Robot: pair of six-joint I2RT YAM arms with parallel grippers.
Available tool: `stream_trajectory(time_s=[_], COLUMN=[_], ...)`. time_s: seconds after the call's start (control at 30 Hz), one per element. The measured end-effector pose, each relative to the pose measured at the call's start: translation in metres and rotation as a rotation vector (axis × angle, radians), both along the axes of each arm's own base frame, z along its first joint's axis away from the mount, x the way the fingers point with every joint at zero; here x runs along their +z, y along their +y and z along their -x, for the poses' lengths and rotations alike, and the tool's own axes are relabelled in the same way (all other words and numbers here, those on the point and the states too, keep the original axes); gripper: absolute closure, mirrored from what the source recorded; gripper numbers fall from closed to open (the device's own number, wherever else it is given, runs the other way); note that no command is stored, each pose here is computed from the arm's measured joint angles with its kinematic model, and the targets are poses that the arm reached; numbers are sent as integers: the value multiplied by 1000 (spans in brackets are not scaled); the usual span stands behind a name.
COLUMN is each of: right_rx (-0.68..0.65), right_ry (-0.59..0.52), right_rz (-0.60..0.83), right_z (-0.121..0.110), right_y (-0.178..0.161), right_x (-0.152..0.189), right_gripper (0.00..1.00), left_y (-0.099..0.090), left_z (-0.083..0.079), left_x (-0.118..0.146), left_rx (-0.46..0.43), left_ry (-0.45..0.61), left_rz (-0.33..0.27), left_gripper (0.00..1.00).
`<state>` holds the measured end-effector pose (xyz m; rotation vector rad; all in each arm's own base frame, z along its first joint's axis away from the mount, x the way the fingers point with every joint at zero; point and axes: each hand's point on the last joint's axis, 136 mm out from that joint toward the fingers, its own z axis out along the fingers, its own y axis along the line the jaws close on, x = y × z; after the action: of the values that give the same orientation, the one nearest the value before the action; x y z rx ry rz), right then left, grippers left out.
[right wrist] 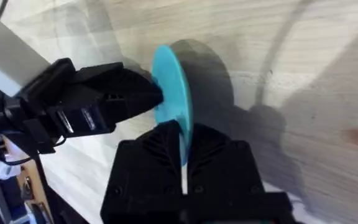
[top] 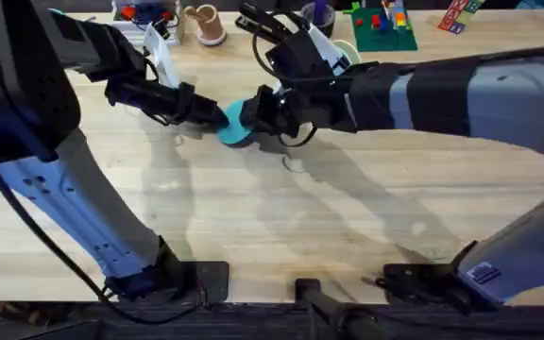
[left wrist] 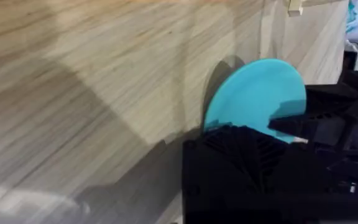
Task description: Pick up the plates from the table one by one and place each into a slot on the dish rack.
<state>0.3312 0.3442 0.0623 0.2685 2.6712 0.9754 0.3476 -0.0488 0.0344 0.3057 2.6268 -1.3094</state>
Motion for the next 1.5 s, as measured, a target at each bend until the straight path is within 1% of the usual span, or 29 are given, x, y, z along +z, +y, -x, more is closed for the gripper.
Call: stream_trajectory(time_s=[0.23,0.33,0.47,0.6,0.77,0.97,1.0,1.03,1.1,1.2,1.3,1.37,1.5], right_rx=[18,30,48,46,47,31,29,25,24,33,49,62,109], right_ry=[-21,-48,-124,-182,-272,-344,-354,-380,-397,-420,-429,-418,-393], right_rz=[7,14,38,48,47,59,66,91,112,150,203,244,334], right_z=[-1,-2,-5,-10,-16,-14,-13,-7,-2,8,19,27,39], right_y=[0,0,-4,-13,-30,-62,-69,-91,-105,-126,-148,-163,-188], right_x=[2,6,22,44,81,124,130,148,158,169,176,179,187], right_gripper=[970,969,969,969,969,969,970,970,970,970,970,971,971], left_y=[0,1,6,9,10,13,14,17,18,12,-2,-13,-34], left_z=[0,0,3,9,17,25,26,30,32,39,47,54,65], left_x=[0,2,9,32,61,90,95,111,121,137,152,160,174], left_rx=[9,9,-8,-12,-14,2,9,33,47,54,41,28,8], left_ry=[17,18,0,-24,-69,-119,-129,-161,-185,-220,-259,-283,-321], left_rz=[-1,-8,-79,-120,-161,-218,-231,-280,-320,-383,-434,-458,-486], left_gripper=[960,959,961,961,961,961,961,961,961,961,961,962,961])
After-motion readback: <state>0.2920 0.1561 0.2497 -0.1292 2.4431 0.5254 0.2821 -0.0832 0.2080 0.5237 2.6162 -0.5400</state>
